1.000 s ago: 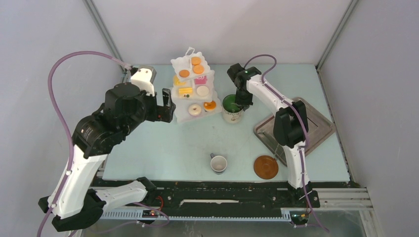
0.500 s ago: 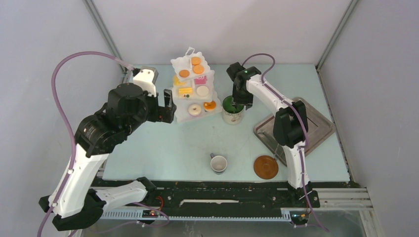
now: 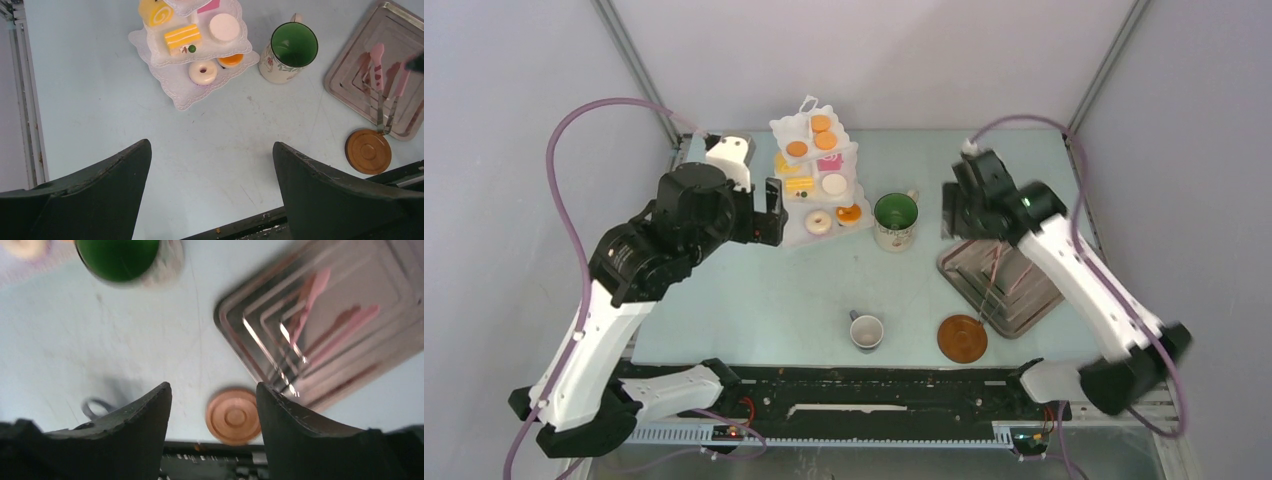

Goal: Serve the afternoon tea

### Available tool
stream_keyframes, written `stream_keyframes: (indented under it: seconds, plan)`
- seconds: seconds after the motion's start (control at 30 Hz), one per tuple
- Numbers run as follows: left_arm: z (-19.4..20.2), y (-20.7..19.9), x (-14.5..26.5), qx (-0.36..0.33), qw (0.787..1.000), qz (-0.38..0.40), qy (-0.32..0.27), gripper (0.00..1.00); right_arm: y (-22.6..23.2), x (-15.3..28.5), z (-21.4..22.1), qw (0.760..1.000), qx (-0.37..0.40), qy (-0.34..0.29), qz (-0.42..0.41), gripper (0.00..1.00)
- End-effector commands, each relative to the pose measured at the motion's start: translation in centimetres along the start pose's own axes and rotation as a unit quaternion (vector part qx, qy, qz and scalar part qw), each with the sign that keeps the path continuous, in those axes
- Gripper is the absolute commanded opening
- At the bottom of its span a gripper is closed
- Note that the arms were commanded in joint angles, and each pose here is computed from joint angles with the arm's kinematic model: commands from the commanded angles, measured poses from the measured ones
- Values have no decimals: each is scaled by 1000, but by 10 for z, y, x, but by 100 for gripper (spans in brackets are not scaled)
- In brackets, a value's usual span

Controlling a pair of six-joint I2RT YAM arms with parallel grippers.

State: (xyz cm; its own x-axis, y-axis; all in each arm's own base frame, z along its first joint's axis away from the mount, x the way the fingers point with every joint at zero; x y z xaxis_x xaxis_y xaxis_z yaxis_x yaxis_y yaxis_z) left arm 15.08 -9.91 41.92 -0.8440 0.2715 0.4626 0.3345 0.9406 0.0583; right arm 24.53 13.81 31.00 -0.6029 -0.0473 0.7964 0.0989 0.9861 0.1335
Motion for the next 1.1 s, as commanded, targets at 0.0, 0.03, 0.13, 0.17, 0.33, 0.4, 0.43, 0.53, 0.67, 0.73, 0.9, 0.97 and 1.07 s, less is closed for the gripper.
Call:
stream_keyframes:
  seconds: [0.0,0.03,0.13,0.17,0.33,0.4,0.43,0.53,0.67,0.73,0.9,0.97,1.07]
  plan:
    - [-10,-3,-3,7,1000,12,-20,98,-25,-10,70,998,20,59,9,62]
    - [-11,-4,-3,8,1000,14,-19,98,-30,-13,88,997,17,77,15,57]
    - [-11,-6,-7,9,1000,20,-15,98,-40,-21,132,992,5,123,29,46]
    - [-11,-7,-7,10,1000,23,-13,98,-42,-25,145,990,2,137,32,44]
    - [-9,-11,-10,12,999,35,-6,98,-44,-40,193,982,-4,183,39,41]
    - [-9,-10,-9,13,999,35,-7,98,-45,-48,203,980,-7,194,39,41]
    - [-9,-10,-8,13,999,35,-7,98,-44,-53,205,980,-9,197,39,40]
    - [-9,-10,-7,13,999,35,-8,98,-40,-66,209,981,1,193,37,34]
    - [-11,-8,-3,13,999,30,-13,98,-39,-84,212,980,6,189,63,27]
    - [-12,-7,-3,13,999,28,-15,98,-40,-92,215,979,3,185,81,24]
    - [-13,-7,-1,14,999,30,-19,98,-47,-108,223,969,18,200,142,9]
    - [-14,-7,-2,13,999,26,-19,98,-46,-112,226,968,30,206,140,9]
    - [-15,-6,-2,13,999,24,-20,98,-36,-119,227,971,51,207,104,9]
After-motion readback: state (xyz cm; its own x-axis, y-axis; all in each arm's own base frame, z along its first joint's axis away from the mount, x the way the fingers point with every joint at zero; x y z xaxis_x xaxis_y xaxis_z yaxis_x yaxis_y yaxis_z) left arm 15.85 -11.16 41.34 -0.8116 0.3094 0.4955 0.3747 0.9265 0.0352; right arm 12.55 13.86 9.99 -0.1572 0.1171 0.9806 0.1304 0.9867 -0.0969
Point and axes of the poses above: each gripper's point midway between its finger pads, its own x axis back along the fingers, its own y axis along the line the jaws close on, z = x × y, the point moved 9 cm from there along x, back along the fingers, and after that the axes turned 7 degrees about -x, right-handed, at the moved point
